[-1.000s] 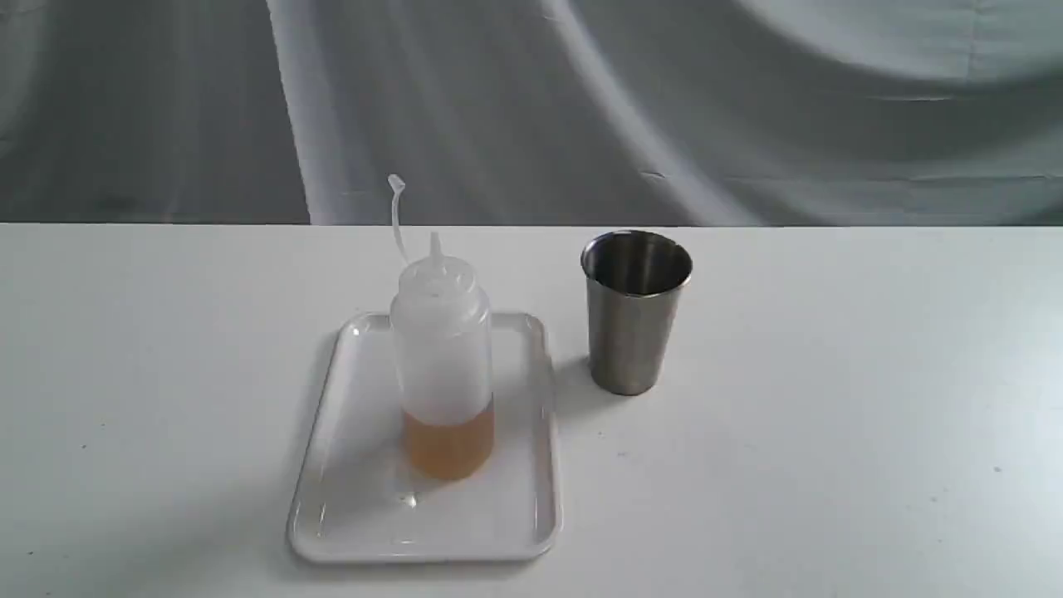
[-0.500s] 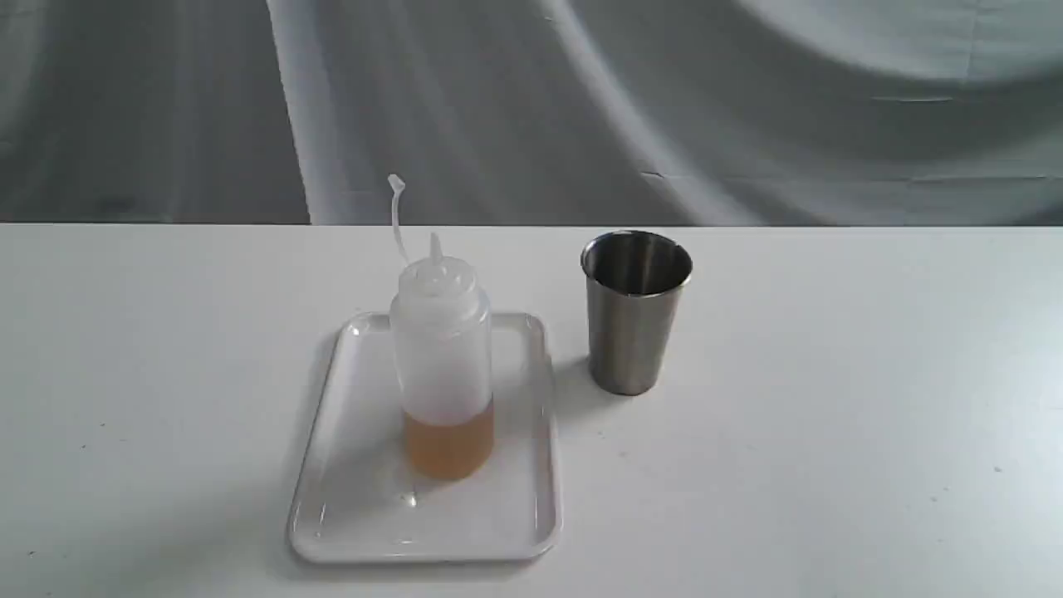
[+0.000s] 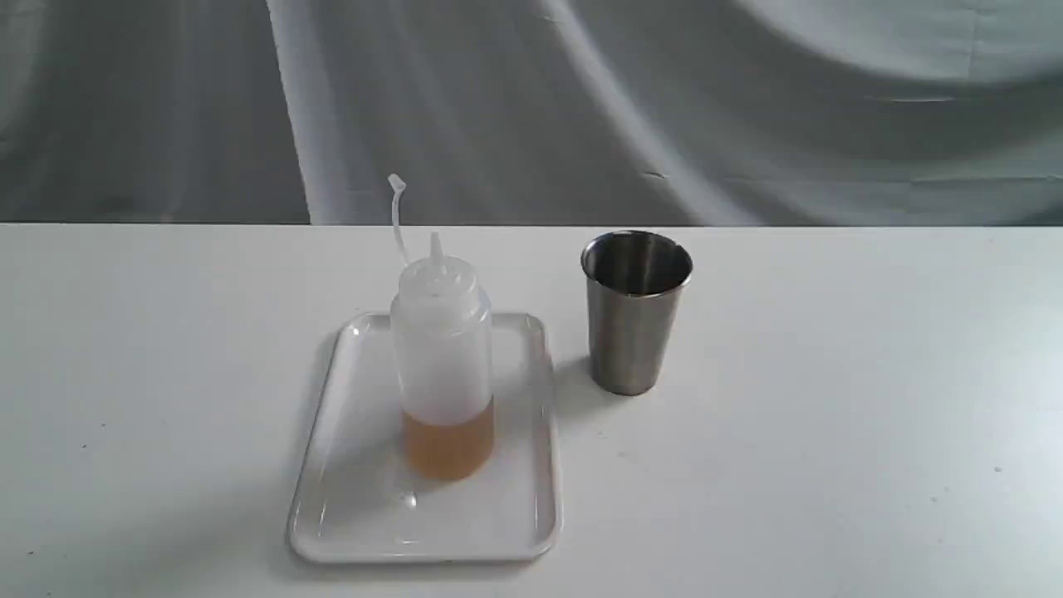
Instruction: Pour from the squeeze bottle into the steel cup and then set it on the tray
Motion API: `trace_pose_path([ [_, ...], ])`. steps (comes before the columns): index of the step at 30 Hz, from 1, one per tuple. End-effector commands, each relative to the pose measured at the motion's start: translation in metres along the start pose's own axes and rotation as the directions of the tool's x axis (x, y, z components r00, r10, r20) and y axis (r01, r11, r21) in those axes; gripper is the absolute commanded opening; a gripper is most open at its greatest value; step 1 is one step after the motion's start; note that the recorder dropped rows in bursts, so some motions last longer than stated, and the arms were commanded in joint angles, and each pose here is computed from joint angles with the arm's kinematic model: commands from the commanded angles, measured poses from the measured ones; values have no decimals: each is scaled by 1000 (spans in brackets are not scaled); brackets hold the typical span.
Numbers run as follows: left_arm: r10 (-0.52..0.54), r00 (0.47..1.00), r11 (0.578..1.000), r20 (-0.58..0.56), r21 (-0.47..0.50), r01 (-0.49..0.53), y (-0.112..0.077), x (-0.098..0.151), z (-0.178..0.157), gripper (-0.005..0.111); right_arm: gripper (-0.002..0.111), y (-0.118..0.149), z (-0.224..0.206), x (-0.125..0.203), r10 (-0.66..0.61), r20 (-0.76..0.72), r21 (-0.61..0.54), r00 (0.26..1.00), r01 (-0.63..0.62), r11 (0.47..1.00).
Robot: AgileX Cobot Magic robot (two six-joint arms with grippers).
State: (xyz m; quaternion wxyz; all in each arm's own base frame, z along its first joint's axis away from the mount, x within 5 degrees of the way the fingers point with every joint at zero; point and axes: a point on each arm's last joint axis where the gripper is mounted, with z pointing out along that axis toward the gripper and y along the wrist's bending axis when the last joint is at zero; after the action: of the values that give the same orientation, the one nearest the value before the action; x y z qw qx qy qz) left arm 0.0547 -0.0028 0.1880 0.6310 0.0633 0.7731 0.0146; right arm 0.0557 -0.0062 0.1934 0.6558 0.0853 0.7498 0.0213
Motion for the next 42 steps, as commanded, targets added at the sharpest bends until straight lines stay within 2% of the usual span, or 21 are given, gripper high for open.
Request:
trace_pose_path([
  [1, 2, 1000, 1000, 7, 2, -2, 0, 1, 0, 8, 0, -1, 0, 1, -2, -5, 13, 1000, 3, 1000],
  [8, 2, 1000, 1000, 7, 2, -2, 0, 1, 0, 8, 0, -5, -1, 10, -43, -105, 49, 993, 48, 998],
  [12, 2, 1000, 1000, 7, 2, -2, 0, 1, 0, 8, 0, -5, -1, 10, -85, -105, 44, 991, 90, 995],
  [42, 2, 1000, 1000, 7, 2, -2, 0, 1, 0, 8, 0, -4, -1, 10, -55, -104, 38, 993, 59, 998],
])
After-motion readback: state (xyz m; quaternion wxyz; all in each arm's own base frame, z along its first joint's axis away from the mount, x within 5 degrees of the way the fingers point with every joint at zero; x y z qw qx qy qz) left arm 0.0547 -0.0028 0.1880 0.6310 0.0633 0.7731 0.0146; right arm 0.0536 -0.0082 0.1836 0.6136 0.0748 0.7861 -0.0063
